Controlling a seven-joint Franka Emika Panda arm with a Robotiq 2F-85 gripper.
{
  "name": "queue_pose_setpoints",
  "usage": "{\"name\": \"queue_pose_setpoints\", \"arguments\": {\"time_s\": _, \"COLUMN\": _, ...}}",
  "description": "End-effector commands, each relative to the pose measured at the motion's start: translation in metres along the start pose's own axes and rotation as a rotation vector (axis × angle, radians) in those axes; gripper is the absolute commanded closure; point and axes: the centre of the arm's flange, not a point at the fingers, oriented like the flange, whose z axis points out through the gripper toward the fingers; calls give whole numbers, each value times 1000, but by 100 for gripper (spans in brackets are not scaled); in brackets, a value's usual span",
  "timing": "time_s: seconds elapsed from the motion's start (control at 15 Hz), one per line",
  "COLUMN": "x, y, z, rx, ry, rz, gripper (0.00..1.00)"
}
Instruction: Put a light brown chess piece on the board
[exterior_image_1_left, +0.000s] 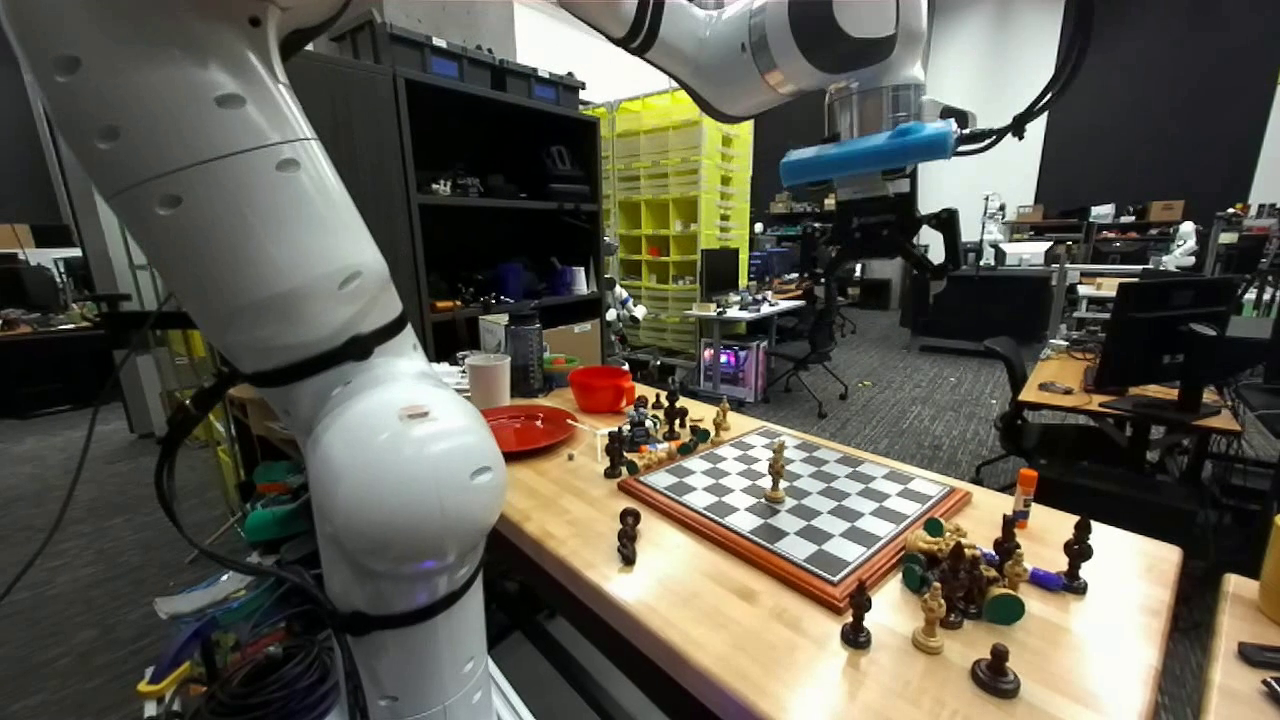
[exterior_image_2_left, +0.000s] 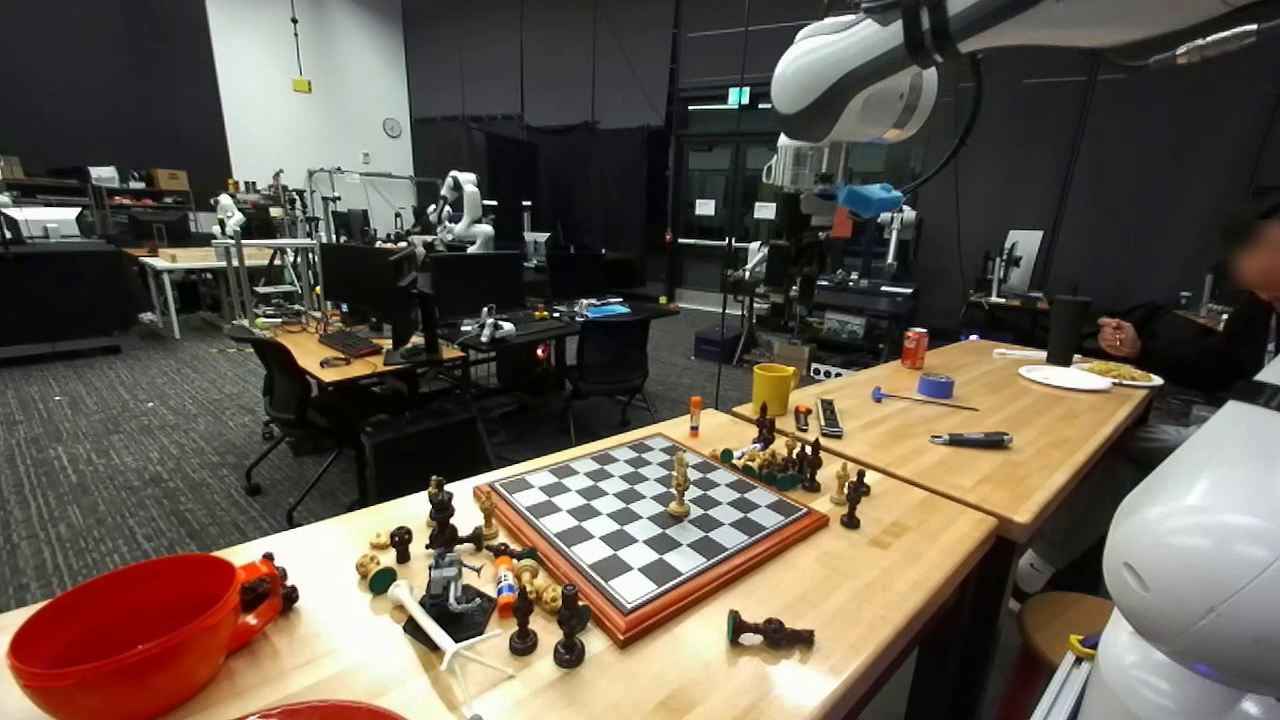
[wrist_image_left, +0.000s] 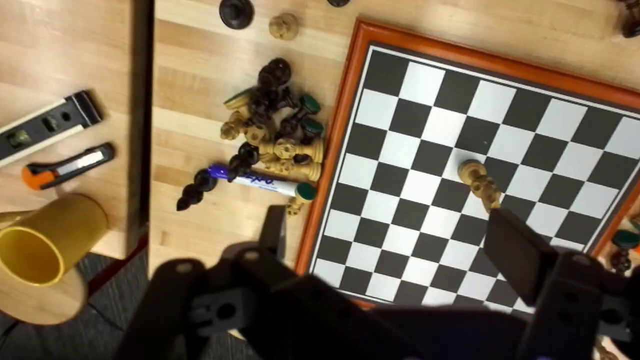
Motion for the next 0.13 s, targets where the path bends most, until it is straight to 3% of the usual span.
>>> {"name": "queue_pose_setpoints", "arguments": {"time_s": 0.0, "x": -1, "y": 3, "z": -3, "rx": -4, "ry": -5, "rz": 11, "gripper": 0}}
{"name": "queue_pose_setpoints", "arguments": {"time_s": 0.07, "x": -2, "y": 4, "z": -3, "rx": -5, "ry": -7, "rz": 16, "gripper": 0}}
